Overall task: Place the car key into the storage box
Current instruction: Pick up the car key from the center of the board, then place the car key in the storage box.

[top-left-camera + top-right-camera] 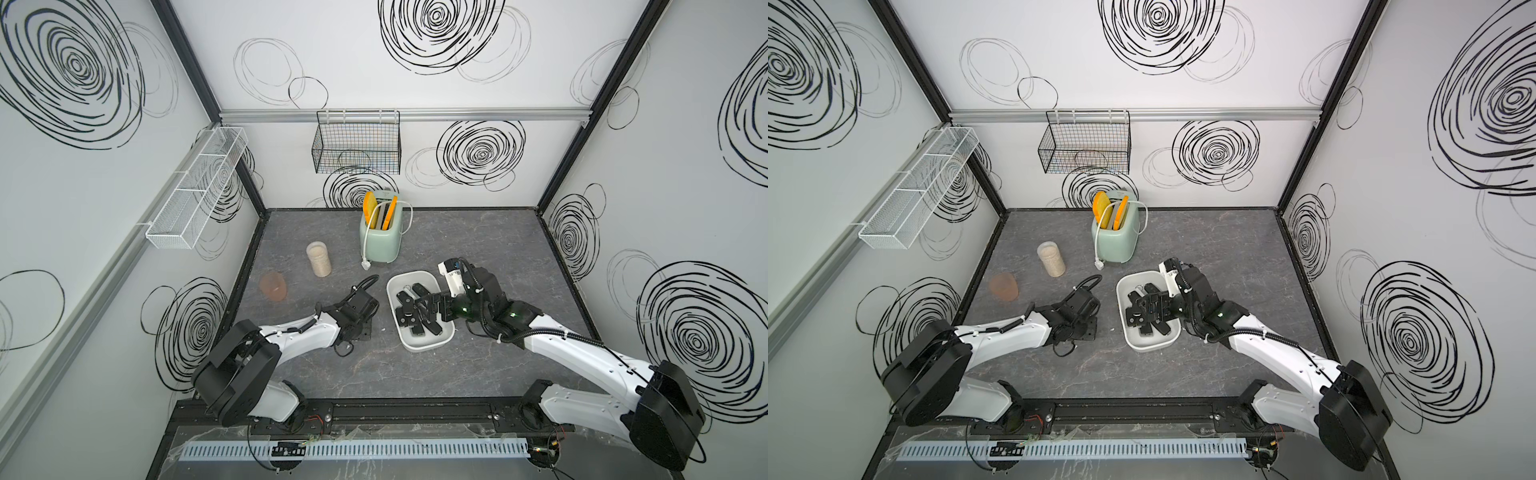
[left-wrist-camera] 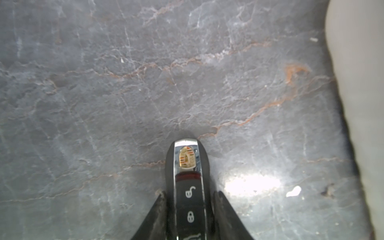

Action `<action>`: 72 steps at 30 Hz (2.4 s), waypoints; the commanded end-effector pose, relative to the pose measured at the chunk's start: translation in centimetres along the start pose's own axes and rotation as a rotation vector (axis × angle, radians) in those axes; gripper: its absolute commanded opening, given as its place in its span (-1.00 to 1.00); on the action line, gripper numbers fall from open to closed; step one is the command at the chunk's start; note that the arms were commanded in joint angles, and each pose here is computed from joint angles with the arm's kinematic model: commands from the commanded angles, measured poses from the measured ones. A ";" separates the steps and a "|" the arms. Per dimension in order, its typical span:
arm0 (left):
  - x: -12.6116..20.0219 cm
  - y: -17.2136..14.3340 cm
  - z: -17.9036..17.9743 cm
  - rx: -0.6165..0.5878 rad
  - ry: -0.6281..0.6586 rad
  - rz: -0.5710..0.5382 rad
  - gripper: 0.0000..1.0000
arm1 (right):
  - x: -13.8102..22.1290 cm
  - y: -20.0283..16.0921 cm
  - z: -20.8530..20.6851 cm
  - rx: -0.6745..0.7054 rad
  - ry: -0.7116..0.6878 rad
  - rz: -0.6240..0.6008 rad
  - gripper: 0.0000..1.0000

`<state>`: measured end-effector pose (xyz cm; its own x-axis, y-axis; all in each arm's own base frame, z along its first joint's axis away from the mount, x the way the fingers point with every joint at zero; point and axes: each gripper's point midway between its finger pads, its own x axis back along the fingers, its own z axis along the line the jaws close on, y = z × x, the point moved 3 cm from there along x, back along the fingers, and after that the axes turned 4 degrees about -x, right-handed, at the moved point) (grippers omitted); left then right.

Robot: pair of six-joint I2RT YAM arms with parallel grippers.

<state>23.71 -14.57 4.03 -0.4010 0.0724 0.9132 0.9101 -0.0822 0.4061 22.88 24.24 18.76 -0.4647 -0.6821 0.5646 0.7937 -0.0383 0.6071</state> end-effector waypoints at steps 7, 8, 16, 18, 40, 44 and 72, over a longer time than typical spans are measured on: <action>0.8 1.0 -0.3 0.002 -0.018 -0.021 -0.33 | 0.0 0.2 0.3 -0.009 0.033 -0.010 0.98; 1.2 1.3 -0.5 0.002 -0.023 -0.031 -0.33 | 0.0 0.2 0.2 -0.010 0.030 -0.009 0.98; 5.4 4.5 -2.6 0.000 -0.087 -0.140 -0.34 | 0.3 -0.3 -0.9 -0.023 0.002 -0.011 0.98; 6.6 5.4 -3.2 0.003 -0.110 -0.171 -0.34 | 0.4 -0.4 -1.3 -0.029 -0.008 -0.015 0.98; 11.0 4.6 -17.0 -0.285 -0.394 -0.210 -0.32 | 3.9 -0.6 -6.1 -0.150 -0.127 -0.117 0.98; 9.7 3.3 -18.4 -0.393 -0.407 -0.172 -0.33 | 4.7 -0.8 -7.0 -0.179 -0.146 -0.142 0.98; 3.9 2.2 -20.8 -0.524 -0.296 -0.066 0.08 | 5.9 -0.6 -10.1 -0.250 -0.187 -0.219 0.98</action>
<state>21.69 -34.45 7.60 -0.3181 0.3300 0.8888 0.6966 -0.5545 0.4552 23.24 13.50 16.31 -0.6540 -0.5275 0.5422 0.7476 -0.3411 0.5699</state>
